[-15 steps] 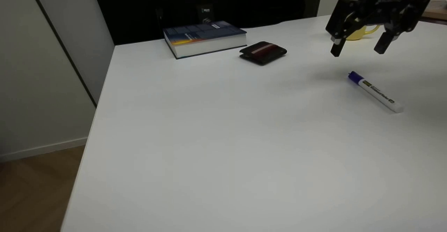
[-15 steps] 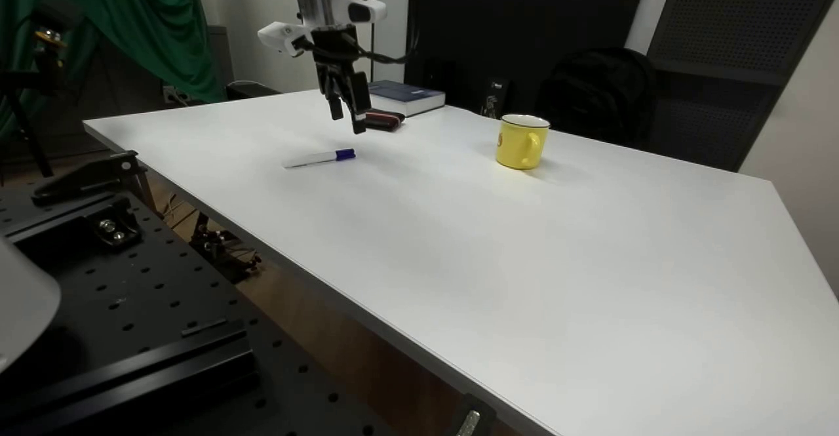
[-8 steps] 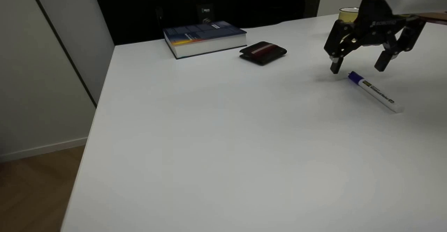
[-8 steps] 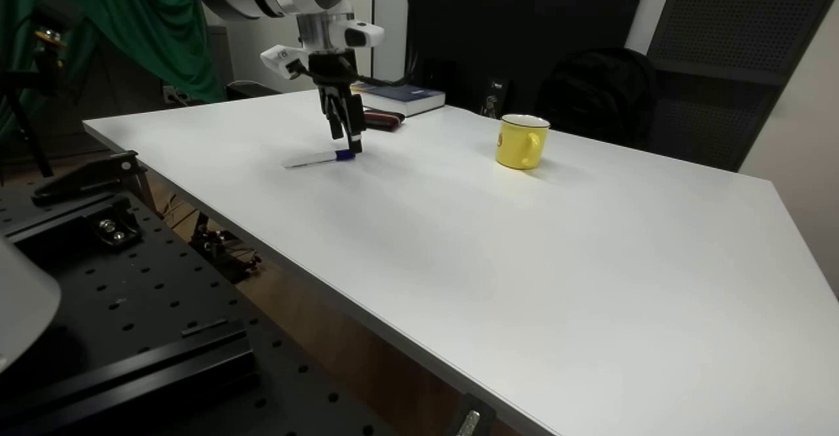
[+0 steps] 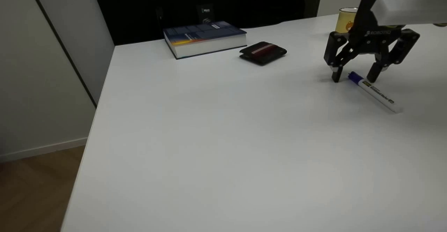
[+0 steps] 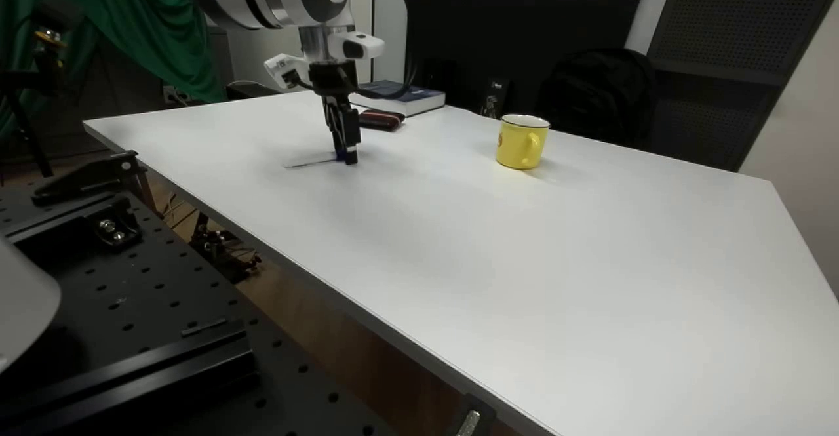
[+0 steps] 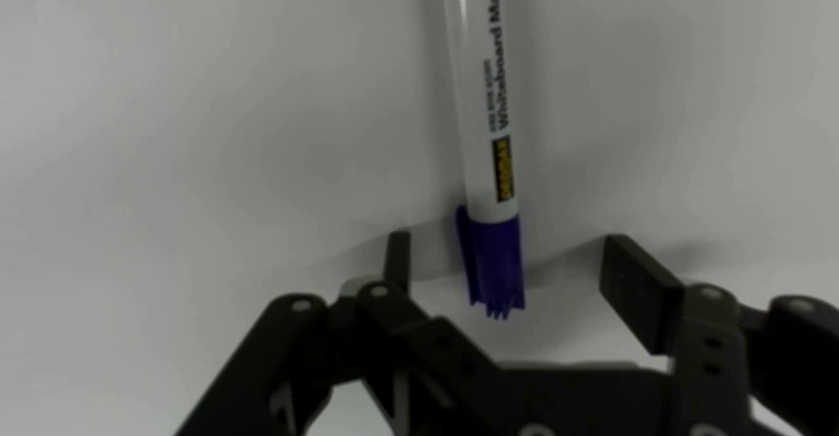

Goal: Pick up the marker and put it in the cup

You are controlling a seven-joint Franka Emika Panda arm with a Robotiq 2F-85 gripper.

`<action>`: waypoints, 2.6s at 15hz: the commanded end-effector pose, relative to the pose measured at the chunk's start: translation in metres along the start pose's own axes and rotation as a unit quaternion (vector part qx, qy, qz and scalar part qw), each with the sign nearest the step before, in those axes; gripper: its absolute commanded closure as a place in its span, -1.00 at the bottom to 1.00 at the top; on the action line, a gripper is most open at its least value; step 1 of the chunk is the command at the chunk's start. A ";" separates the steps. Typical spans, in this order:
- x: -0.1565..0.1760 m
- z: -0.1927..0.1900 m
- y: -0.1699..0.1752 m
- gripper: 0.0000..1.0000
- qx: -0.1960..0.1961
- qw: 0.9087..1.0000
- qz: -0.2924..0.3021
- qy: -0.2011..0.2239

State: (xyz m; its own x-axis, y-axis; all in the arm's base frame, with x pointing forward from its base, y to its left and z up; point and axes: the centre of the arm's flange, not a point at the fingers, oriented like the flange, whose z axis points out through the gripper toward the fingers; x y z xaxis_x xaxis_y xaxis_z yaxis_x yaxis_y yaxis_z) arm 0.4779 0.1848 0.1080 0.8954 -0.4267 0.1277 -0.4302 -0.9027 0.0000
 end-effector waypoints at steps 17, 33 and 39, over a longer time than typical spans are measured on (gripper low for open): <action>0.048 -0.052 -0.014 0.87 -0.100 0.994 0.006 0.053; 0.099 -0.171 -0.032 0.87 -0.224 0.891 -0.008 0.394; 0.154 -0.181 -0.027 0.87 -0.213 0.897 0.021 0.386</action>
State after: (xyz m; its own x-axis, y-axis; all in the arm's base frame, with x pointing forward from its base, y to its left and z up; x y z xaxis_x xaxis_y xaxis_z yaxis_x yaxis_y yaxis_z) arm 0.5810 0.1644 0.2982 0.6235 -0.1113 0.7739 -0.5879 -0.7193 0.3701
